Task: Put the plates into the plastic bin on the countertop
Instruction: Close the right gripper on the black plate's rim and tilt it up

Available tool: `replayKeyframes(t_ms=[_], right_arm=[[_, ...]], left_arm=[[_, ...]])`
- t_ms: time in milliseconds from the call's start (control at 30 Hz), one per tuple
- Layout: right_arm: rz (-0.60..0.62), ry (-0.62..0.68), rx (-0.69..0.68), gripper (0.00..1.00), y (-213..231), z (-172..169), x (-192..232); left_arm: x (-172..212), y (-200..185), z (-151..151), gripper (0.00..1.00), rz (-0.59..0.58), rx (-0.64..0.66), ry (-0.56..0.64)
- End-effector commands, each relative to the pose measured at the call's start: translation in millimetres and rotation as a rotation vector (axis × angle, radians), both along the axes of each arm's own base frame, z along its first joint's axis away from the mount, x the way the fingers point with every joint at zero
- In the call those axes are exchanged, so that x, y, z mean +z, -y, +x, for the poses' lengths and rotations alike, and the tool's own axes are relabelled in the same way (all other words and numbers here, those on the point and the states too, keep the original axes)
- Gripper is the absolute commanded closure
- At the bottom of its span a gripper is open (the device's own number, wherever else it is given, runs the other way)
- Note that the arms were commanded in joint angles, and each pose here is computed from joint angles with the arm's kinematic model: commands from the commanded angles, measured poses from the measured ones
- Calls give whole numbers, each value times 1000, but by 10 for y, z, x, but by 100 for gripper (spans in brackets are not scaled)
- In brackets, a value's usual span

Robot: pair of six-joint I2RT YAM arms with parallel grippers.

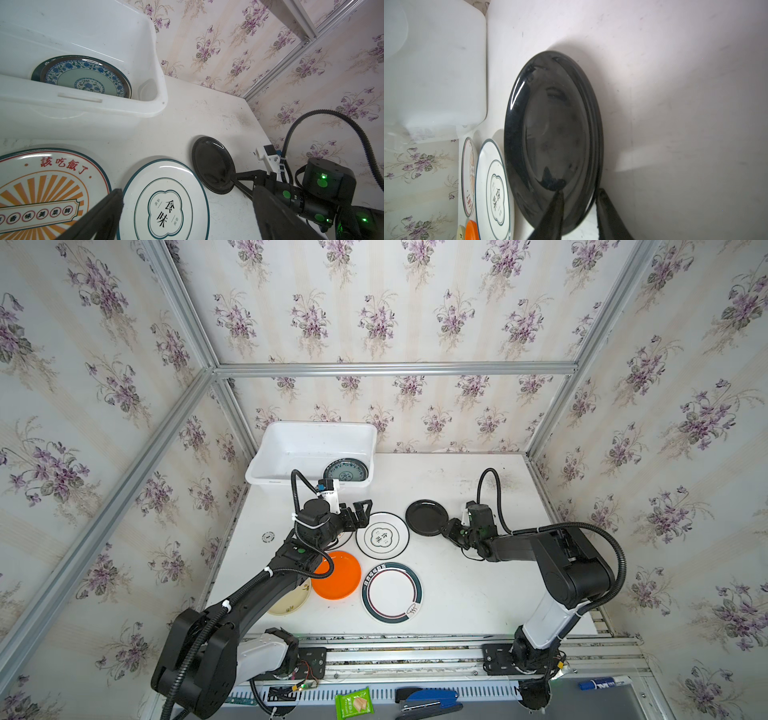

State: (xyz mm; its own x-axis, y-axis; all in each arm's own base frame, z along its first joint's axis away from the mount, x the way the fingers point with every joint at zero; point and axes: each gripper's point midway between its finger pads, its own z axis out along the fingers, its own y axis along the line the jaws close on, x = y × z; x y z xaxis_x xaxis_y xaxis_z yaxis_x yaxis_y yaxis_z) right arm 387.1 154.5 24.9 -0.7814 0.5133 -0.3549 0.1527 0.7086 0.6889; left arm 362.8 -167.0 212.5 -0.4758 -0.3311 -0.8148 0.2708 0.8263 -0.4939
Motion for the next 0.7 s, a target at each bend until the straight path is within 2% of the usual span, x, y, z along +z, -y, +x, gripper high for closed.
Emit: replayKeyframes(t_ms=[0, 400, 533, 667], right_arm=[[28, 44, -14, 68, -27, 119, 77], [-40, 28, -60, 77, 112, 151, -45], [-46, 27, -57, 86, 109, 178, -47], [-42, 21, -64, 90, 107, 195, -60]], left_arm=[[106, 15, 24, 1, -13, -4, 43], [73, -27, 33, 1, 4, 17, 35], [67, -36, 34, 1, 5, 23, 32], [69, -45, 35, 1, 9, 27, 33]])
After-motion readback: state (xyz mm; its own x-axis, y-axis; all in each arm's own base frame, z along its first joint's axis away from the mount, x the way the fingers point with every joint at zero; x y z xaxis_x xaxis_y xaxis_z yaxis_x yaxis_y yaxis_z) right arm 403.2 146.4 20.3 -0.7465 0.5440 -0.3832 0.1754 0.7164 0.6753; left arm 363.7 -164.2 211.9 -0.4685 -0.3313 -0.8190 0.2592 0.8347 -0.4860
